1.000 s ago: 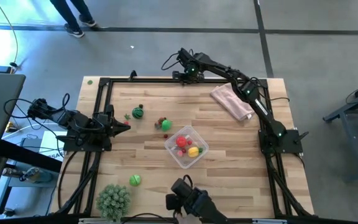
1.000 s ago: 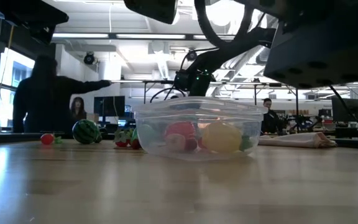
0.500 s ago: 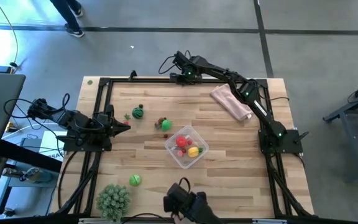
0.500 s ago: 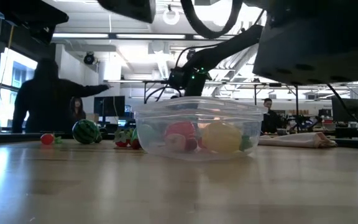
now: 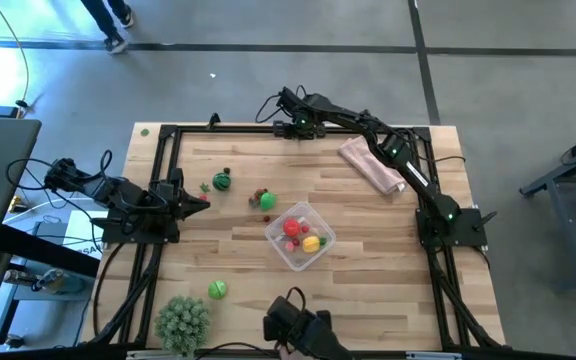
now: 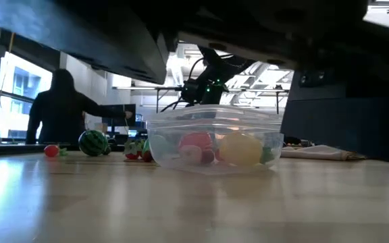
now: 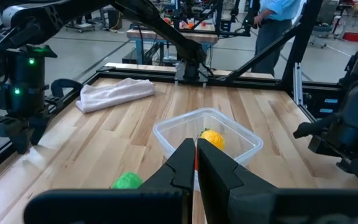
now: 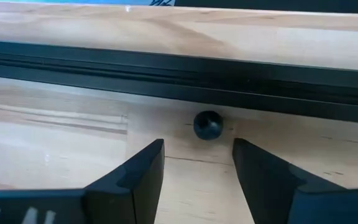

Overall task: Pick and placing Produce into tupperware
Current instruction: Put the blueberry into the transparent container

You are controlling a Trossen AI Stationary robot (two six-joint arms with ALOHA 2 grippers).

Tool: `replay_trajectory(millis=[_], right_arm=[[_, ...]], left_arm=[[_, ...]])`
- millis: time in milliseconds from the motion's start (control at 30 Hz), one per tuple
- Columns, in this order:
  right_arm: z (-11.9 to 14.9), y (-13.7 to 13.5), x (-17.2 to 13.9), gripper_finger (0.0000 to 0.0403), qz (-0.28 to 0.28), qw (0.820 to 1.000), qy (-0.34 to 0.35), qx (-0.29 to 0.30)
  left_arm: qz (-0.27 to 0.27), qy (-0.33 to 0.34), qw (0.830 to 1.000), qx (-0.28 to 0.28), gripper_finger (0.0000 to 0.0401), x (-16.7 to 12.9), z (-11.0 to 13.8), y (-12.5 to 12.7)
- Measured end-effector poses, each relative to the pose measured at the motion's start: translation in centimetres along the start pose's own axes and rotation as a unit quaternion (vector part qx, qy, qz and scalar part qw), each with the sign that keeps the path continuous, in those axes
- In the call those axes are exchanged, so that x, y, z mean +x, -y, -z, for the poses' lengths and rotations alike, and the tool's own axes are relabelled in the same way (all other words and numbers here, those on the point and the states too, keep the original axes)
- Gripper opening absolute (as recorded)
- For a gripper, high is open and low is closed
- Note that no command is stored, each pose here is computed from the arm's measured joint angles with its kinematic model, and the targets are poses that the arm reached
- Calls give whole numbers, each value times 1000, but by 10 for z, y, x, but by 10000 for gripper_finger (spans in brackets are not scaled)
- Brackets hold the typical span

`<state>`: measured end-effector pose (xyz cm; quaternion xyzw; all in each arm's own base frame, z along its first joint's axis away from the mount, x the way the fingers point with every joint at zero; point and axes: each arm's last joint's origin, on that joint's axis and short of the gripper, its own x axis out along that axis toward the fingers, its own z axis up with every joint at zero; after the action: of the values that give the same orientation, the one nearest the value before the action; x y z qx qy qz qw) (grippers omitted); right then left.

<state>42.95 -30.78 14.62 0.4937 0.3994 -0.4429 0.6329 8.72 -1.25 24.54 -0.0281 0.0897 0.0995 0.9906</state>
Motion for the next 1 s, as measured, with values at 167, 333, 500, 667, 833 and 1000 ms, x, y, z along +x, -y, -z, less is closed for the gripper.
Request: replay_trajectory(millis=[167,333,500,667,833,1000], right_arm=[[-1,1,1,168,3,1000,2,3],[-3,4,1,136,6,1000,1,6],[-6,7,1,116,7,1000,1,12],[-8,8,1,110,4,1000,-1,24],[-9,8,2,110,0,1000,-1,25],[-10,7,3,110,-5,1000,8,17]], left_arm=[[0,0,1000,0,8,0,0,0],[0,0,1000,0,8,0,0,0],[0,0,1000,0,8,0,0,0],[0,0,1000,0,8,0,0,0],[0,0,1000,0,8,0,0,0],[0,0,1000,0,8,0,0,0]])
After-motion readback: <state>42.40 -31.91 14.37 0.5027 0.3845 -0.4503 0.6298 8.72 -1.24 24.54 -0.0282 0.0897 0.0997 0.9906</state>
